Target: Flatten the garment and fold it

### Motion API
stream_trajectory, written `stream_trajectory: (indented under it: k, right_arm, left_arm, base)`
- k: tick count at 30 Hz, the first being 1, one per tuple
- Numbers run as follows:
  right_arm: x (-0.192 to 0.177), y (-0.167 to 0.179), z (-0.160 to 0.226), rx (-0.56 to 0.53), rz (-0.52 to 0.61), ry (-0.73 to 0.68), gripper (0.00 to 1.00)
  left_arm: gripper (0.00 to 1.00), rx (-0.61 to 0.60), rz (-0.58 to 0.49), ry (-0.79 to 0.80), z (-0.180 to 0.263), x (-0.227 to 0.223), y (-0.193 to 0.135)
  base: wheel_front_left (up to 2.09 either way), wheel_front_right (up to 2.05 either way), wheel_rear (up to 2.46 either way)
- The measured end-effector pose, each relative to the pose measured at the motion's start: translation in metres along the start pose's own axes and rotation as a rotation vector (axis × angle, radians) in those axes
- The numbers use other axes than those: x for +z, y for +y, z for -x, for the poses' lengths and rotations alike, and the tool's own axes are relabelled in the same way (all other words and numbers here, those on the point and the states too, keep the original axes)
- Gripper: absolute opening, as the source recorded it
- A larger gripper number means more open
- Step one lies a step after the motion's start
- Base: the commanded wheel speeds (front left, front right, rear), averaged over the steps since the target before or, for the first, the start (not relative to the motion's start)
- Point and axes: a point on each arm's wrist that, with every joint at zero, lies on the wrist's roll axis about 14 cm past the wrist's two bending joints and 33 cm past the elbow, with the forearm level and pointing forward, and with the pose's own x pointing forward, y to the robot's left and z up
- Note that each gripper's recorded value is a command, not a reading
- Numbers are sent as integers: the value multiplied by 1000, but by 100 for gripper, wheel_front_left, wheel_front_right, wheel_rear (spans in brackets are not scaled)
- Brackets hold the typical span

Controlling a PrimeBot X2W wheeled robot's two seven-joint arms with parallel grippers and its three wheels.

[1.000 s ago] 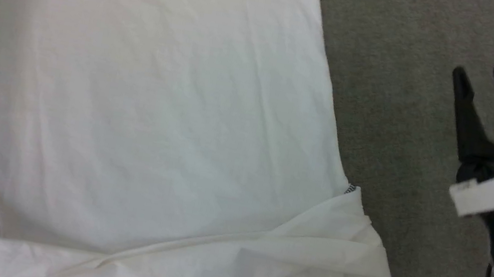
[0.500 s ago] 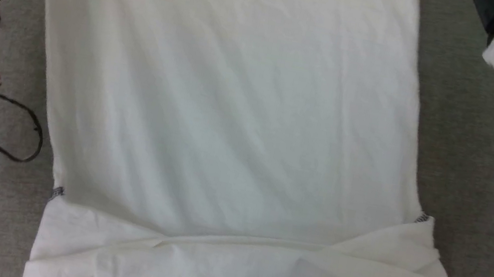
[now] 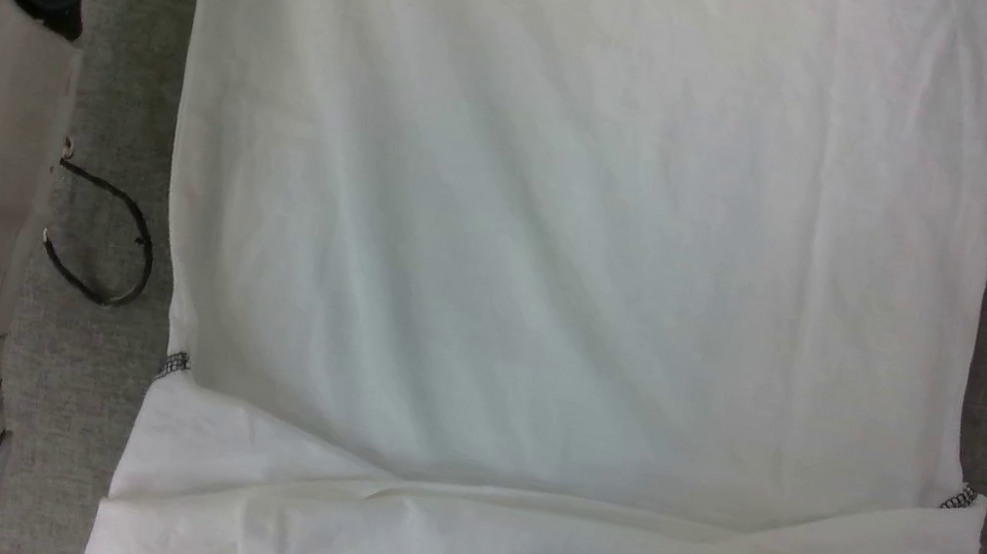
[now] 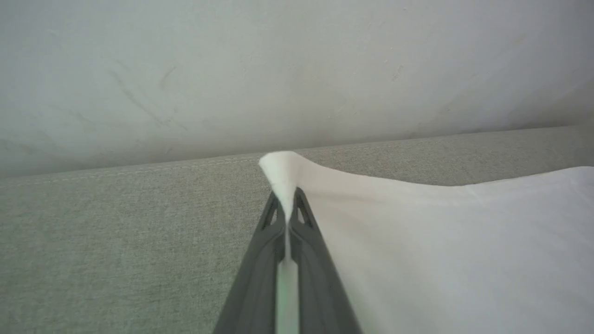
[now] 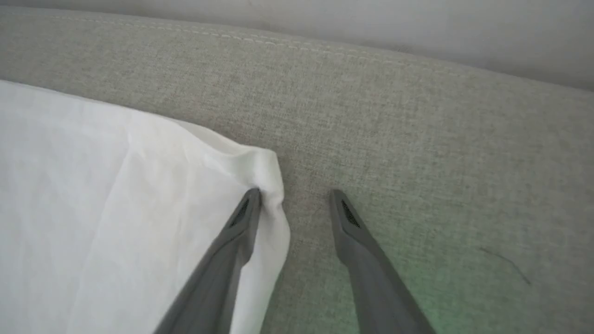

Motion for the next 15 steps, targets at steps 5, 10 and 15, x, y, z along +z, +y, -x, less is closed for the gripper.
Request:
stream_trajectory:
  k: [5,10,15]
  right_arm:
    - [9,4,3,-1,50,-25,0]
    - [51,-17,33,-72,85,-278,0]
    - [110,-24,87,-113,106,-556,0]
  left_arm:
    - [0,4,-3,-7,2,0,3]
    - [0,17,-23,-127,12,30,7]
    - [0,28,-59,-341,33,90,7]
  base:
    - [0,0,0]
    - [0,0,0]
    - [0,0,0]
